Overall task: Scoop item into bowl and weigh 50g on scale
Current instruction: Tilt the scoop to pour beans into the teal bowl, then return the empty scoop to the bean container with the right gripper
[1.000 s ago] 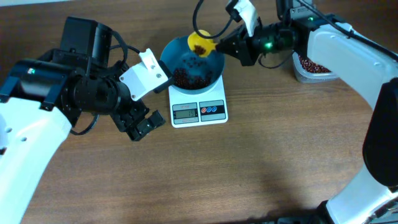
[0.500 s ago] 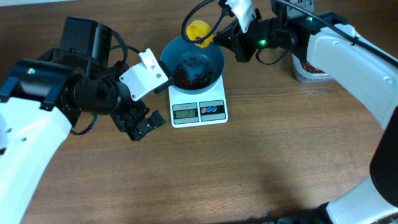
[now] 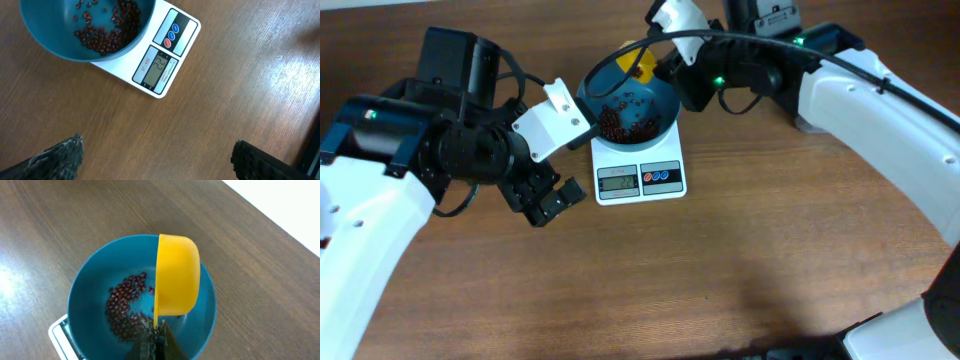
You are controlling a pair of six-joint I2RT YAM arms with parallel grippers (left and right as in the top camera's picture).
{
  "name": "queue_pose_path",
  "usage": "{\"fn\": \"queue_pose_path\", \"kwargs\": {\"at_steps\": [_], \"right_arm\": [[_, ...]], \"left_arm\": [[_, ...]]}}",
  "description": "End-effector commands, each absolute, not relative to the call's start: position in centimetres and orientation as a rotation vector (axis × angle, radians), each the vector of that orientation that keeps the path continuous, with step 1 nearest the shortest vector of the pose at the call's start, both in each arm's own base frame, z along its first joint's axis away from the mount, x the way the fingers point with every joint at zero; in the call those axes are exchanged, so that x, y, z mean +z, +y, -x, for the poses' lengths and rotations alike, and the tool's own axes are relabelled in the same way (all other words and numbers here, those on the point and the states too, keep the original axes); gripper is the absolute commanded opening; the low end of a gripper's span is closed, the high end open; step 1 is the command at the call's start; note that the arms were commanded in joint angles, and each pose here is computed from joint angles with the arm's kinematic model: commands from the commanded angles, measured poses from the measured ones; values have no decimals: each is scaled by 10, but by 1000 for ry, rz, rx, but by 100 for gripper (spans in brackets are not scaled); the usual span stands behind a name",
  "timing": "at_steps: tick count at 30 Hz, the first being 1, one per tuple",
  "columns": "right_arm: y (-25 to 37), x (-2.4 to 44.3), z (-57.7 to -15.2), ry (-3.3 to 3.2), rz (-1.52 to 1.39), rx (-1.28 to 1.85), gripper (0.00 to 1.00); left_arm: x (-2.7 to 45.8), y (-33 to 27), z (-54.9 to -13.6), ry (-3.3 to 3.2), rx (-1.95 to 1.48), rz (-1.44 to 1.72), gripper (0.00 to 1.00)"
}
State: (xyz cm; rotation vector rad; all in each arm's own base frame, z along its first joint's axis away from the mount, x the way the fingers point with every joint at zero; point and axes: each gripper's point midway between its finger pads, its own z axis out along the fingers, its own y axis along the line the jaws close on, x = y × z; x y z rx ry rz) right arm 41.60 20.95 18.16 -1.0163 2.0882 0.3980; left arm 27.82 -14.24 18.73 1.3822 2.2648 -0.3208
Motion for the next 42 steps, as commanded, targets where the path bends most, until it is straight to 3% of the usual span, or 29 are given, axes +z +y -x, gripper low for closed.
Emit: {"fn": "queue_pose_path", "kwargs": {"at_steps": [1,5,9,13,16,21,25,27,31,37,42], "right_arm": [[194,201,-430,2073,951,238,4],[196,198,-426,2090,962,230,4],[194,229,-432,2003,927,213,4],[195,215,-413,2078,968,288,4],[184,244,-422,1996,915,256,4],[179,232,-410,2070,927,268,4],[113,277,-430,2010,741,153,4],[74,278,-428,2063,652,98,4],[-28,239,-418,2312,396,-147,4],[-72,156,-399,2625,284,-116,4],[-109,121,-392,2769,231,-367,4]], "left_arm": [[192,-145,-281,2260,-327,-1365,99],[192,-145,-281,2260,-327,-1365,99],[192,-145,-281,2260,-327,-1365,99],[192,-145,-281,2260,-327,-1365,99],[192,-145,-281,2260,-327,-1365,99],[192,-145,-281,2260,-327,-1365,99],[192,-145,-281,2260,-327,-1365,99],[192,-145,-281,2260,-327,-1365,99],[192,-145,-281,2260,-327,-1365,99],[192,-145,-281,2260,-327,-1365,99],[192,-145,-281,2260,-327,-1365,99]]}}
